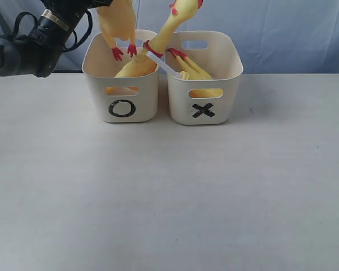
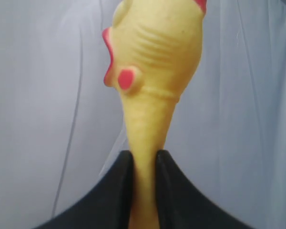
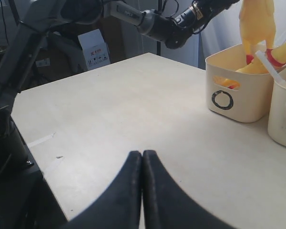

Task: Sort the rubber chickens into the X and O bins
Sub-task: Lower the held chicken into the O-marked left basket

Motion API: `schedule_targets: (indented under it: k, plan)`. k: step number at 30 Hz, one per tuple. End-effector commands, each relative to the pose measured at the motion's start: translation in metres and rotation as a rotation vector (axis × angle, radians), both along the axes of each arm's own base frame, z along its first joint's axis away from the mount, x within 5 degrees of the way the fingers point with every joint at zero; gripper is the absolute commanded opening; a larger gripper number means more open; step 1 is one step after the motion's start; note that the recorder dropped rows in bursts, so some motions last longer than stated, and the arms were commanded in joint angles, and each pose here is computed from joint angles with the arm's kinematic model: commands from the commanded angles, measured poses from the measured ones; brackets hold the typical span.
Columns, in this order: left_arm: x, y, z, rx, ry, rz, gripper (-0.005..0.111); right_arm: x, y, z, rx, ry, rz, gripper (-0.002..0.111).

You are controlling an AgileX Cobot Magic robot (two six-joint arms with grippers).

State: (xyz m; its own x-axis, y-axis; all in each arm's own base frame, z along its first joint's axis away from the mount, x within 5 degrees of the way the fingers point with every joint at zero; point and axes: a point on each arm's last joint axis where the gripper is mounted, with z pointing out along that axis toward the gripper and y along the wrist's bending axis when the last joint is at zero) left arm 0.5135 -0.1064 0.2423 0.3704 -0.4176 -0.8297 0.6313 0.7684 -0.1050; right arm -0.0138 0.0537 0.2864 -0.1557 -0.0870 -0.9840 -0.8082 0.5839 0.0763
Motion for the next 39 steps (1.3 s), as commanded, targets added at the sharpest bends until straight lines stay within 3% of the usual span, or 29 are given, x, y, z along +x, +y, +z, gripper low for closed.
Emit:
schedule_targets:
  k: [1,5,13,24,28,34,39]
  plan:
    - [0.007,0.002,-0.006,-0.021,-0.036,-0.01,0.0,-0.001,0.0,-0.001,0.005,-0.002,0.0,0.0]
    - [0.014,0.001,-0.019,-0.002,-0.026,0.002,0.0,-0.001,0.0,-0.001,0.005,-0.002,0.0,0.0]
    - [0.016,-0.005,-0.033,0.134,-0.019,0.02,0.0,-0.001,0.0,-0.001,0.005,-0.002,0.0,0.0]
    - [0.016,-0.005,-0.033,0.137,-0.011,0.021,0.001,-0.001,0.0,-0.001,0.003,0.0,0.002,0.0]
    - [0.017,-0.004,-0.034,0.133,-0.004,0.027,0.011,-0.001,0.0,-0.001,0.003,0.0,0.002,0.0]
    - [0.018,-0.002,-0.033,0.109,0.002,0.042,0.04,-0.001,0.0,-0.001,0.003,0.0,0.002,0.0]
    - [0.017,-0.001,-0.031,0.085,-0.014,0.044,0.044,-0.001,0.0,-0.001,0.005,-0.003,-0.001,0.0]
